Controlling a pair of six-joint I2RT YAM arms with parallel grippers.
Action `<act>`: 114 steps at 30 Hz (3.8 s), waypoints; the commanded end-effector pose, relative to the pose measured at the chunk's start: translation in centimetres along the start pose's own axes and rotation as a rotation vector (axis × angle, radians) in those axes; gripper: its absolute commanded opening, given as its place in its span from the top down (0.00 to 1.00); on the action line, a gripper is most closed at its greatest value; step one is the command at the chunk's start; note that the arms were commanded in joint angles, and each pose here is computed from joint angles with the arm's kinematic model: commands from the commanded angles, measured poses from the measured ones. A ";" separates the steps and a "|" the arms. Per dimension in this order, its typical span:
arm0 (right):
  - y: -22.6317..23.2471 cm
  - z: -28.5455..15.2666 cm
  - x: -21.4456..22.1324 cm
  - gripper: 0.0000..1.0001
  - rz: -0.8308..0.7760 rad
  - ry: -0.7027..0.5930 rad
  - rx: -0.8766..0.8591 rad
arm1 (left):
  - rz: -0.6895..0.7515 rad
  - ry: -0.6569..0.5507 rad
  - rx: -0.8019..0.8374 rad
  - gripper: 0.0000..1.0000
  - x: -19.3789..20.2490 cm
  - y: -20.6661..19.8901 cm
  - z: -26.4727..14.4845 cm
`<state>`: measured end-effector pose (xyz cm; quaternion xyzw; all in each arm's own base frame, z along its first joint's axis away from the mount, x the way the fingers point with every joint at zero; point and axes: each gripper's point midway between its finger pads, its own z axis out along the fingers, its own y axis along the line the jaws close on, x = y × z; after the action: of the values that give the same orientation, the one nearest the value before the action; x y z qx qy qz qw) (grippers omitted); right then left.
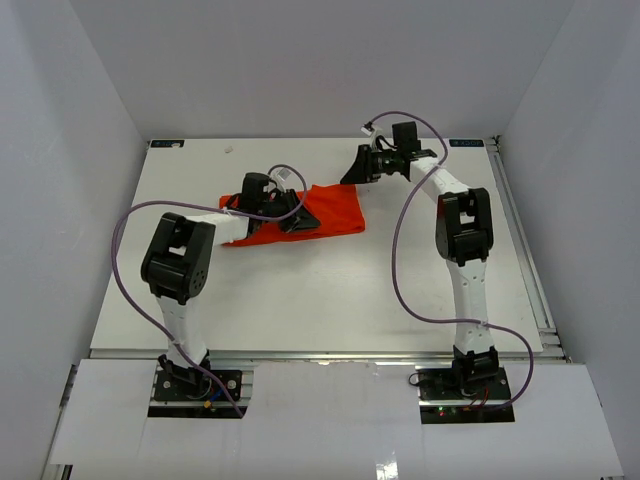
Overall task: Fold and stack the t-shirts
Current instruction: Fold the tshirt
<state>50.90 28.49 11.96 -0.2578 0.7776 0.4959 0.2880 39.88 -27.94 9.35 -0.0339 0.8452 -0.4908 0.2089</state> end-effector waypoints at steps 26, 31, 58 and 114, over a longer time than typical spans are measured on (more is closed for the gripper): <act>-5.2 0.6 2.5 0.66 0.156 -0.011 0.087 | -0.041 -0.022 -0.155 0.73 0.7 6.9 -1.7; -2.5 -0.9 0.1 0.65 0.059 -0.027 0.047 | 0.021 -0.079 -0.103 0.71 -1.3 2.6 -3.6; 3.9 -11.2 -2.2 0.00 -0.634 -0.039 0.206 | 0.053 -0.315 -0.816 0.02 -6.8 12.9 -20.2; 3.8 -14.0 0.1 0.00 -0.516 -0.041 0.253 | 0.021 -0.322 -0.471 0.92 -11.2 7.4 -17.8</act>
<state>45.44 17.34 16.36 -0.3913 0.7536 0.3209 0.4196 43.41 -4.84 7.57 -0.1678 0.9187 -0.2248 0.2779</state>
